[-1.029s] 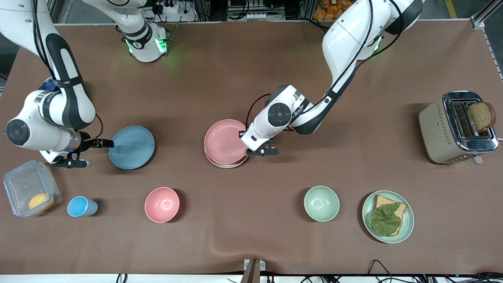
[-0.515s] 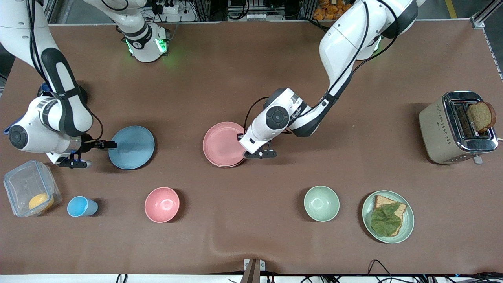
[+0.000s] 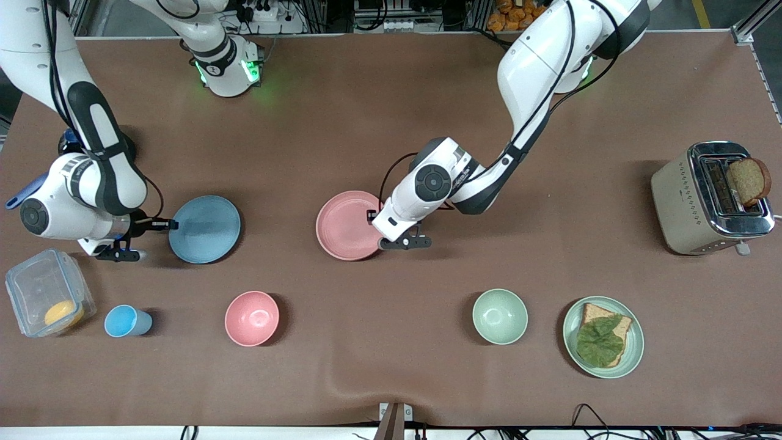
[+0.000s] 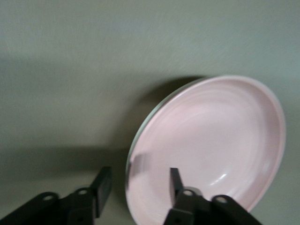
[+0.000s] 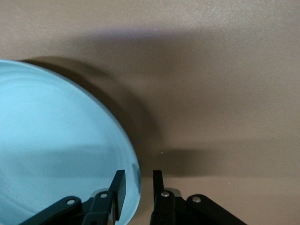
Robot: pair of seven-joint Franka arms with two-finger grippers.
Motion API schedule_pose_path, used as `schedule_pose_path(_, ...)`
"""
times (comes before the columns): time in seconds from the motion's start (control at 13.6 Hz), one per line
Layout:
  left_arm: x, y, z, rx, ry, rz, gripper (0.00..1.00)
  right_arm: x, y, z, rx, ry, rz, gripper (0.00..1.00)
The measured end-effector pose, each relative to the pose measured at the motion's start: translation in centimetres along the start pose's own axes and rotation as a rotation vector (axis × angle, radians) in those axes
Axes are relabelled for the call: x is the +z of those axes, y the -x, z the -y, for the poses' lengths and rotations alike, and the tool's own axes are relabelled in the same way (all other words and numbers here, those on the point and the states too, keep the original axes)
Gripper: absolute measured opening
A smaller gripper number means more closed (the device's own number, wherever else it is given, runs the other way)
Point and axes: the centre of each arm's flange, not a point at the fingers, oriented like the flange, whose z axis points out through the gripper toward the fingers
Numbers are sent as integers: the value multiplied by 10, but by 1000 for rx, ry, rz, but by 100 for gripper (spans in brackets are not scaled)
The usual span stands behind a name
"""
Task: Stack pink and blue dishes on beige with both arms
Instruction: 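Open the left gripper and withdraw while the right gripper lifts the blue plate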
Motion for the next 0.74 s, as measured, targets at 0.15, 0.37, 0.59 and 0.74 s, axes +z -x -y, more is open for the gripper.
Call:
schedule_pose_path(0.15, -50, -18, 0, -12, 14, -40, 84, 4, -2, -6, 2, -3, 3, 30)
schedule_pose_path(0.37, -183, -44, 27, -5, -84, -118, 100, 4, -3, -7, -3, -5, 3, 9)
schedule_pose_path(0.59, -317, -47, 81, 71, -250, -198, 100, -4, -5, -5, -23, -14, 16, 3)
schedule_pose_path(0.74, -378, -45, 120, 91, -298, -214, 100, -11, -7, -3, -36, -25, 42, 3)
